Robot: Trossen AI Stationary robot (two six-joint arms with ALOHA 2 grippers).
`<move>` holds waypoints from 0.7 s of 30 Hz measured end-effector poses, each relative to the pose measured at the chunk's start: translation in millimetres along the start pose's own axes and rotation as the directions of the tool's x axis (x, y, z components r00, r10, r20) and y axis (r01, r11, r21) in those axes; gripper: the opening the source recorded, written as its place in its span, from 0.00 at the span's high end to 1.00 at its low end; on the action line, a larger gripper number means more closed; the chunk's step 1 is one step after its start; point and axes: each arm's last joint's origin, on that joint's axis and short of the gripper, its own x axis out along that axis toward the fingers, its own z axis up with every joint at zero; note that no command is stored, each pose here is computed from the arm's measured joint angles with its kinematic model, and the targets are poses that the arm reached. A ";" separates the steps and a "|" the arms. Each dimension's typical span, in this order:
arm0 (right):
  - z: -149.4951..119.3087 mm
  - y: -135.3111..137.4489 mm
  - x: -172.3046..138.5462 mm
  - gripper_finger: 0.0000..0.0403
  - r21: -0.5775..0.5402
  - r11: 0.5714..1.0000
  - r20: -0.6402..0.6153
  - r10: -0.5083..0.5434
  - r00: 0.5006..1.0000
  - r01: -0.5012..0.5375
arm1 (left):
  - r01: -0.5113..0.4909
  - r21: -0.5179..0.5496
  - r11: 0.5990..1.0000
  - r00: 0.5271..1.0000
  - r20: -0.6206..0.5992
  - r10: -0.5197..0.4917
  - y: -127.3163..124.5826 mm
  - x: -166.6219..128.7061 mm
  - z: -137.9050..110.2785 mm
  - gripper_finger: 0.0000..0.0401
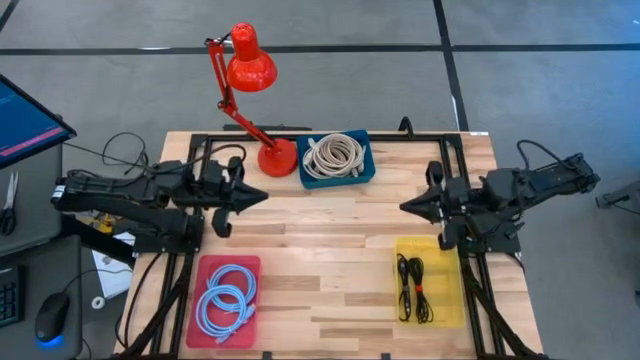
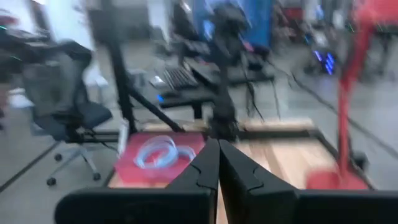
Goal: Sort HDMI cables
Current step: Return to Home Position
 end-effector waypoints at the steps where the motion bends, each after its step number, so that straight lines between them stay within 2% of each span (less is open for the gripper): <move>1: 3.1 -0.3 0.3 1.00 -0.018 1.000 0.029 0.023 0.999 -0.023 | -0.001 0.003 1.000 1.000 0.004 0.001 0.7 -1.6 -1.0 0.99; 5: 10.6 -5.6 2.0 1.00 -0.048 0.996 0.098 0.074 0.992 -0.070 | -0.010 0.005 1.000 1.000 -0.006 0.010 3.4 1.3 -6.9 0.99; 13: 8.5 -25.9 6.6 1.00 -0.056 0.995 0.065 0.092 0.994 -0.088 | -0.040 0.066 0.997 0.998 0.048 0.037 10.5 21.6 -8.7 0.99; 18: 7.6 -35.0 -8.7 1.00 -0.031 0.996 0.044 0.090 0.995 -0.089 | -0.076 0.071 0.995 0.995 0.063 0.072 16.7 21.1 -6.6 0.99; 21: 5.9 -37.0 -22.0 1.00 -0.025 0.996 0.028 0.081 0.996 -0.081 | -0.077 0.113 0.991 0.993 0.093 0.066 15.8 14.9 -1.2 0.99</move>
